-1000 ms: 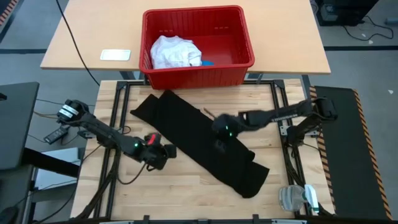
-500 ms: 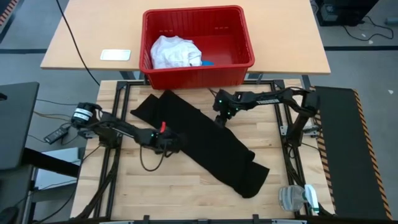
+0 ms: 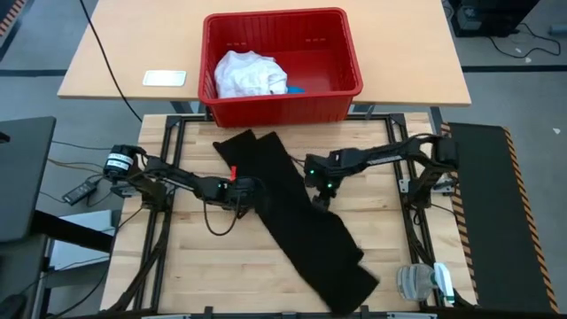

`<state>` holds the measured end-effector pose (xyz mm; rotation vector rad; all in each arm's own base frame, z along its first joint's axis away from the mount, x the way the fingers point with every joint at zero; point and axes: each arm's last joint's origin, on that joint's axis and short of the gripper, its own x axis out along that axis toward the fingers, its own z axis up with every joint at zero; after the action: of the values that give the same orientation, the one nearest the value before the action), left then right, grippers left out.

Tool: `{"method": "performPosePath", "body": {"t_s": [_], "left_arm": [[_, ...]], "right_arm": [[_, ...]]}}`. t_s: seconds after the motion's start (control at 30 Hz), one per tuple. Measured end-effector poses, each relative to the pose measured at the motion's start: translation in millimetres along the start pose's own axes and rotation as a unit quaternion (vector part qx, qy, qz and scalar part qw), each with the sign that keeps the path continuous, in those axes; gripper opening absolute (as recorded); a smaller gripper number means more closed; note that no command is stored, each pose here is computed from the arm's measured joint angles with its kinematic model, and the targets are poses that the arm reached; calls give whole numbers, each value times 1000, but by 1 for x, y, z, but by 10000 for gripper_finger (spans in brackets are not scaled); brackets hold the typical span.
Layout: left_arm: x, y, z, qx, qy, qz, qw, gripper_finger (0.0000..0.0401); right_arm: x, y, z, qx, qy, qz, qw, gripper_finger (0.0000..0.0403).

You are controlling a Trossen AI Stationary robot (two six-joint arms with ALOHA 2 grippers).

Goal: Fold laundry
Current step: Fold the black shirt

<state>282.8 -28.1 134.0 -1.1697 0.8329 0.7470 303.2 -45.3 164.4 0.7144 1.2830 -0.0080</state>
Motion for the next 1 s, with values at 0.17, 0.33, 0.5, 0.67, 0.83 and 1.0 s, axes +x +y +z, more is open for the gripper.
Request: {"method": "performPosePath", "body": {"t_s": [0.17,0.33,0.5,0.67,0.83,1.0], "left_arm": [[1,-4,-1,29,30,-31,999,218],[-1,-9,-14,-17,56,-54,997,212],[-4,-11,-33,-61,46,-53,996,227],[1,-12,-29,-78,12,-59,995,259],[18,-14,-27,-63,-8,-70,995,267],[31,-20,-22,-69,-29,-115,991,266]], "right_arm": [[-35,-23,-3,21,-40,-103,994,185],[-42,-41,0,44,-79,-40,995,221],[-24,-49,0,63,-104,5,993,280],[-5,-44,1,53,-151,13,987,324],[5,-37,5,52,-163,20,985,325],[22,-34,5,57,-146,16,987,305]]}}
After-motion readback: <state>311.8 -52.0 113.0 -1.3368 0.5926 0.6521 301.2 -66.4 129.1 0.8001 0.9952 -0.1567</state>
